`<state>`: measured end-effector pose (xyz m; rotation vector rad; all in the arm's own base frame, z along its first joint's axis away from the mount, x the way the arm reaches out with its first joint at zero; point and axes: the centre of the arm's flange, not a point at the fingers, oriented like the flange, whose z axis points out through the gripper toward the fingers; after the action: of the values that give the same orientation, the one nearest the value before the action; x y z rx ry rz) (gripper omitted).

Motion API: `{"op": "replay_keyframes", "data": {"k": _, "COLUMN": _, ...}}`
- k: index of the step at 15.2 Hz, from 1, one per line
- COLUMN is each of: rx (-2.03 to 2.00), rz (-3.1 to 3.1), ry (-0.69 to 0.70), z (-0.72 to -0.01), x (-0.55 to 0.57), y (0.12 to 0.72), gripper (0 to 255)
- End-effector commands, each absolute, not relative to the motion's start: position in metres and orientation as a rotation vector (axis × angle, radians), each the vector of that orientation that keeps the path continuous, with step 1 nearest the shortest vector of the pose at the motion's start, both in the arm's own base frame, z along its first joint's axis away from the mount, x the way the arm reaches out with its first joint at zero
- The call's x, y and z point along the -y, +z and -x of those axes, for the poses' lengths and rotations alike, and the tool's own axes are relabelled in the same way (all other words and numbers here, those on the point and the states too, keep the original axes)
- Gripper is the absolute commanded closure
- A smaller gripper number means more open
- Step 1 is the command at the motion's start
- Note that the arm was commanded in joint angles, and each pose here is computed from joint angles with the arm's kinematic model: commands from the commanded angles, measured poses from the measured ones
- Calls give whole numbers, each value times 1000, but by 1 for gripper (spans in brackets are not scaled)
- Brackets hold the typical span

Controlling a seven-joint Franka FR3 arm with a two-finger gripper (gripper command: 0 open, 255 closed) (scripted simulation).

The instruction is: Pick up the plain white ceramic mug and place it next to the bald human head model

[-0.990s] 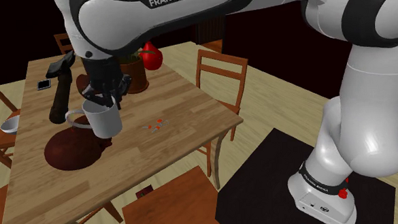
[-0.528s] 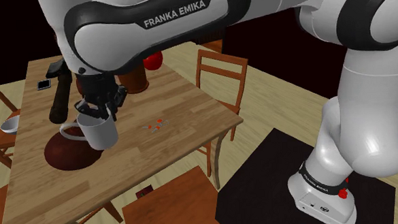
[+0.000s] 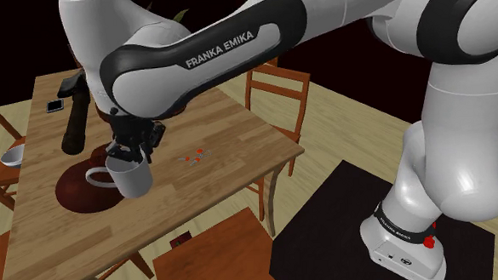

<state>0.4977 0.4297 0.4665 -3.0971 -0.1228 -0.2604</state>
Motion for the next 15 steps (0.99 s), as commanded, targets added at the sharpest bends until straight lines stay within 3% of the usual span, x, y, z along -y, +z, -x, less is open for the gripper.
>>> {"op": "replay_keyframes", "data": {"k": 1, "rx": 123, "rz": 3097, "ry": -261, "z": -497, "x": -429, "y": 455, "gripper": 255}}
{"op": "replay_keyframes", "data": {"k": 15, "rx": 123, "rz": 3097, "ry": -261, "z": -497, "x": -429, "y": 382, "gripper": 255}}
